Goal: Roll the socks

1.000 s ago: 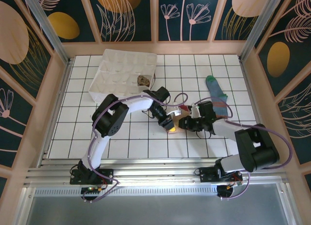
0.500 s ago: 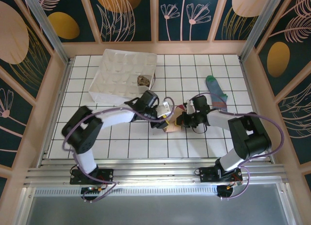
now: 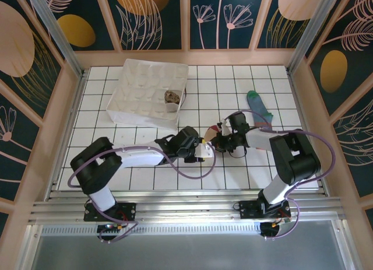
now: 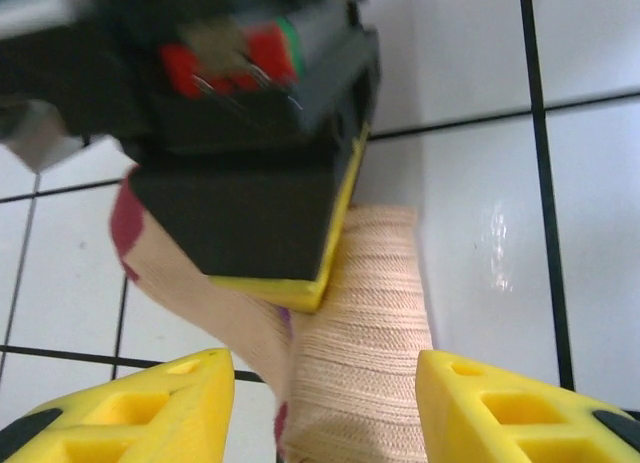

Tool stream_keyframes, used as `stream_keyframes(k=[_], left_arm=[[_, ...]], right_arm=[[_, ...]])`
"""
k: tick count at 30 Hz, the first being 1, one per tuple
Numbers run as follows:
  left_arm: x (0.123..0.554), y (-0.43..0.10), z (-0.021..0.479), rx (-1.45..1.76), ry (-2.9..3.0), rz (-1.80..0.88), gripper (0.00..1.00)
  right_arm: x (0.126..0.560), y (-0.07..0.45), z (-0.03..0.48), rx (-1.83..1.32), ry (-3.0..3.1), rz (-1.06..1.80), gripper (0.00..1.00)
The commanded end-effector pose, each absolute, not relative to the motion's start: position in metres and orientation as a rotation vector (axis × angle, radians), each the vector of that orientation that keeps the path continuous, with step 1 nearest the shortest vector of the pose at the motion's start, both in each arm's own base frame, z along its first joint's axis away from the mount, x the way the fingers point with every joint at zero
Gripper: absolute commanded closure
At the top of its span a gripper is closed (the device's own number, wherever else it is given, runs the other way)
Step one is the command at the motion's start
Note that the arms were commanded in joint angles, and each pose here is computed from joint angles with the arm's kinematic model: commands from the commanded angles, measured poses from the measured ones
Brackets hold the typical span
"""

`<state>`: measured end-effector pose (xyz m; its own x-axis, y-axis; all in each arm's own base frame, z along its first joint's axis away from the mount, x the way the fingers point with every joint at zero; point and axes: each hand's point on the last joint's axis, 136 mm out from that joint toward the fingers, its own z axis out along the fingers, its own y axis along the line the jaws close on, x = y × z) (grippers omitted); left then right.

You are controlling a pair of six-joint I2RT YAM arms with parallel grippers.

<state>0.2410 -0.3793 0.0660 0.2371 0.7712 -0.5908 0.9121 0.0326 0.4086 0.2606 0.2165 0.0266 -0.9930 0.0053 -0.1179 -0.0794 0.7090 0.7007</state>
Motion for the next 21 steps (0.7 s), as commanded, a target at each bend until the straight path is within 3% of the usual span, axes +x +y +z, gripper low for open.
stream_keyframes(k=[1, 7, 9, 11, 14, 16, 21], left_arm=[[0.245, -0.383, 0.055, 1.827, 1.528, -0.187, 0.48], [0.245, -0.383, 0.024, 1.895, 1.552, -0.171, 0.49], [0.249, -0.389, 0.02, 1.909, 1.555, -0.167, 0.56], [0.247, -0.388, 0.009, 1.947, 1.584, -0.174, 0.69], [0.241, -0.384, -0.002, 1.975, 1.623, -0.199, 0.98], [0.237, -0.38, -0.005, 1.975, 1.647, -0.209, 1.0], [0.231, -0.372, -0.007, 1.966, 1.682, -0.222, 1.0]], right_arm=[[0.208, 0.179, -0.031, 0.058, 3.118, 0.904, 1.0], [0.207, 0.181, -0.031, 0.06, 3.131, 0.935, 1.0], [0.208, 0.183, -0.03, 0.057, 3.127, 0.954, 1.0], [0.211, 0.185, -0.026, 0.047, 3.111, 0.977, 1.0], [0.224, 0.186, -0.013, 0.05, 3.048, 1.039, 0.8], [0.24, 0.181, 0.001, 0.089, 2.989, 1.062, 0.67], [0.274, 0.16, 0.024, 0.134, 2.929, 0.955, 0.57]])
